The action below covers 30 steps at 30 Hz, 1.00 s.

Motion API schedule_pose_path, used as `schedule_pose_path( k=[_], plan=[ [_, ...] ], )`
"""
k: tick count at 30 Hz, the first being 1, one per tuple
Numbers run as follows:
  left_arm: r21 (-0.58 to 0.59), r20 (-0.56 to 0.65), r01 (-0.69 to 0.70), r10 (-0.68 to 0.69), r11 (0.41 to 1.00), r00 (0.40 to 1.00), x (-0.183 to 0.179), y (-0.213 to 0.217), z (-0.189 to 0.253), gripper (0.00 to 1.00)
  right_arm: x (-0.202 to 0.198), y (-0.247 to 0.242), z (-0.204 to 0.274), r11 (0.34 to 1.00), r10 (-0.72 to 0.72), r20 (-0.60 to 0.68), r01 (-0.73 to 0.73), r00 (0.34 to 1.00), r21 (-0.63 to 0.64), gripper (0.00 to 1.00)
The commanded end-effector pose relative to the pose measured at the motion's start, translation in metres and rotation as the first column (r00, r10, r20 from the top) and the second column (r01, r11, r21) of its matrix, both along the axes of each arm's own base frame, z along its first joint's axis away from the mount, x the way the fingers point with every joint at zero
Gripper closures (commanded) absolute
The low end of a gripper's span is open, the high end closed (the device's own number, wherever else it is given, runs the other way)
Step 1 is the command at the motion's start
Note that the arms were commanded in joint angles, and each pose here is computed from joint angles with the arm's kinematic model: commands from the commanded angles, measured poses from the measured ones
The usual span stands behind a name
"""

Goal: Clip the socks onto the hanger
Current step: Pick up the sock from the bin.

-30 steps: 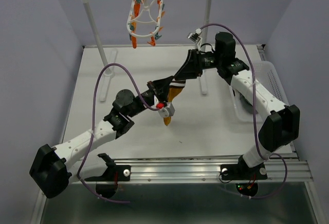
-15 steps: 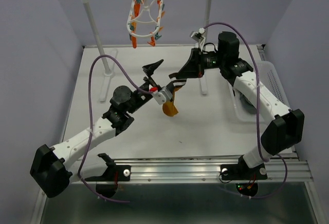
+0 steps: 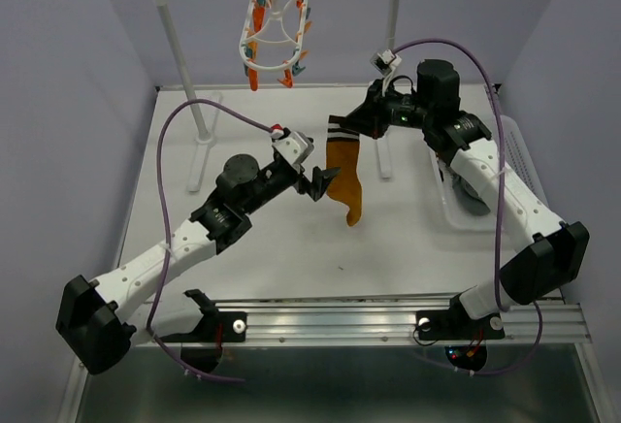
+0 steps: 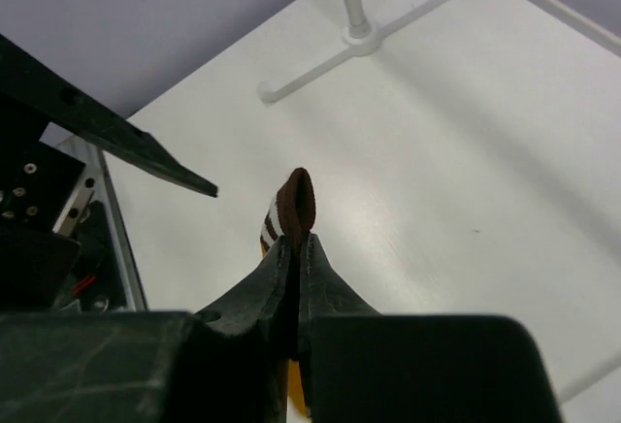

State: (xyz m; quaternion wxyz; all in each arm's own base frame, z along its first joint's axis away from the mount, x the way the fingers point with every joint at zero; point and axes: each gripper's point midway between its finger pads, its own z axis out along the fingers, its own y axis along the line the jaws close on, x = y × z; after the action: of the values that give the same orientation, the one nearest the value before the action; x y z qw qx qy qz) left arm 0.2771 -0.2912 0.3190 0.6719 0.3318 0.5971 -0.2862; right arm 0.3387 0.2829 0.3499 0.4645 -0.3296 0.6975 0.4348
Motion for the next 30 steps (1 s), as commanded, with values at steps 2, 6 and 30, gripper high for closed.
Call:
schedule_pose_path(
  k=[2, 6, 30],
  plan=[
    [-0.142, -0.063, -0.044, 0.035, 0.989, 0.997, -0.017, 0.030, 0.014, 0.01, 0.012, -0.017, 0.031, 0.992, -0.112, 0.173, 0.120, 0.979, -0.037, 0.99],
    [-0.181, -0.040, -0.094, 0.088, 0.979, 0.995, -0.012, 0.042, 0.020, 0.01, -0.010, -0.007, 0.031, 0.999, 0.035, 0.187, -0.029, 0.982, -0.036, 0.99],
    [-0.107, 0.059, 0.384, -0.379, 0.917, 0.923, -0.015, 0.002, 0.036, 0.01, -0.021, -0.001, 0.032, 0.991, 0.135, 0.256, -0.130, 0.957, -0.036, 0.99]
  ],
)
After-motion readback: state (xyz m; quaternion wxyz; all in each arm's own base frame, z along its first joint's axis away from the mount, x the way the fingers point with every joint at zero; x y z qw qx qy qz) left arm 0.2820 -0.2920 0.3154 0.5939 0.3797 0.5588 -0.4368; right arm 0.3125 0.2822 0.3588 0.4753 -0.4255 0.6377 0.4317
